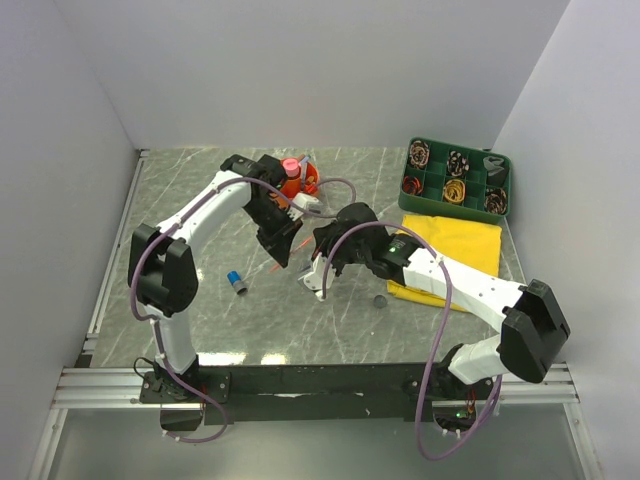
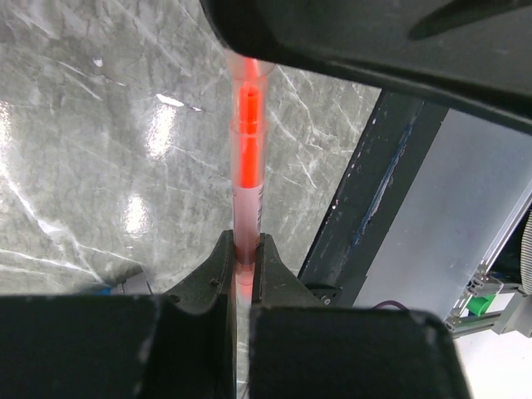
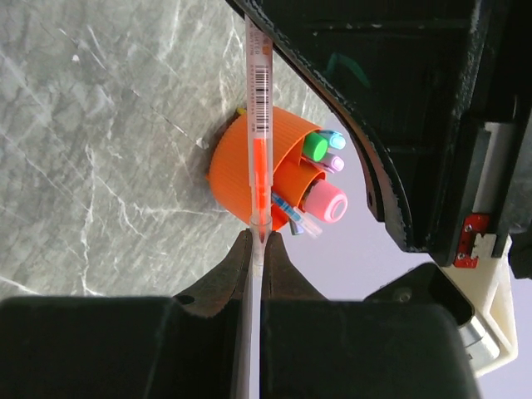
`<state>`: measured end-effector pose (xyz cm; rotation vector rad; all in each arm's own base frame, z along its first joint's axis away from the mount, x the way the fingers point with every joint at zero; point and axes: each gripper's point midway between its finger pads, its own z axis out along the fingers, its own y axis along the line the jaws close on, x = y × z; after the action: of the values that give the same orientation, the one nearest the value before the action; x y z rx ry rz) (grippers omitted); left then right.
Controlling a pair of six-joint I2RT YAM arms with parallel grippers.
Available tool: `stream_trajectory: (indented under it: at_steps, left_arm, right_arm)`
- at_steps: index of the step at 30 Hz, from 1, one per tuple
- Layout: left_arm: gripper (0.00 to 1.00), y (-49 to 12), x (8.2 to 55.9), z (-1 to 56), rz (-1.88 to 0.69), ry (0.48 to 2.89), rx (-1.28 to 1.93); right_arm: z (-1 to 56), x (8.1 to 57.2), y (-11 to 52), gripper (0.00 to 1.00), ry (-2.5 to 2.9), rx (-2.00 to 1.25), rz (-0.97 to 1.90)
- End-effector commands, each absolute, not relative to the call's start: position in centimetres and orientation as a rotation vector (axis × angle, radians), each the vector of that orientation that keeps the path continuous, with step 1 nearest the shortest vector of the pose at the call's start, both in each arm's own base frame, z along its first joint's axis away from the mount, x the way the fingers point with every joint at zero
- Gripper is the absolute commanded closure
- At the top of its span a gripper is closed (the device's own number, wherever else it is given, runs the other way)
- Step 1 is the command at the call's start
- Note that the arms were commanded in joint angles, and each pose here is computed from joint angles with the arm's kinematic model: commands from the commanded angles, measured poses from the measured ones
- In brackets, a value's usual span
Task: Sort the stationery into containers
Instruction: Close the pen cap on the pen.
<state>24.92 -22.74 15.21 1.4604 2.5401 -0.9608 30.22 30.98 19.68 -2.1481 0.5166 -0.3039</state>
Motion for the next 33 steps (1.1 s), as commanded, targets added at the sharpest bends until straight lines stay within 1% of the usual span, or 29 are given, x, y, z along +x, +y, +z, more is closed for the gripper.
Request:
stream_trajectory:
  at_steps: [1, 6, 14, 18, 24, 30, 33]
  left_arm:
    - [0.99, -23.7, 26.0, 16.5, -0.99, 2.488, 1.435]
    - [0.99, -24.3, 26.2, 16.9, -1.021, 2.47, 1.412]
    - [0.99, -25.1, 26.6, 17.9, -1.065, 2.44, 1.39]
    - [0.99, -25.6, 27.2, 18.6, -1.062, 2.409, 1.37]
    - [0.99, -26.4, 27.8, 19.6, -1.084, 2.374, 1.322]
    - [0.99, -26.9, 28.2, 21.0, -1.08, 2.28, 1.333]
    - [0.99, -26.9, 28.4, 21.9, -1.034, 2.185, 1.334]
  right_arm:
    - [22.1, 30.0, 32.3, 1.0, 0.438, -2.116, -0.3]
    - [21.5, 30.0, 32.3, 1.0, 0.443, -2.142, -0.311]
    - [20.3, 30.6, 32.4, 1.0, 0.454, -2.202, -0.42]
    - [20.5, 31.0, 32.4, 1.0, 0.484, -2.208, -0.478]
    - [21.2, 30.3, 33.0, 1.0, 0.427, -2.21, -0.495]
    - [21.3, 30.1, 33.0, 1.0, 0.412, -2.228, -0.521]
    - [22.0, 30.3, 33.3, 1.0, 0.405, -2.212, -0.539]
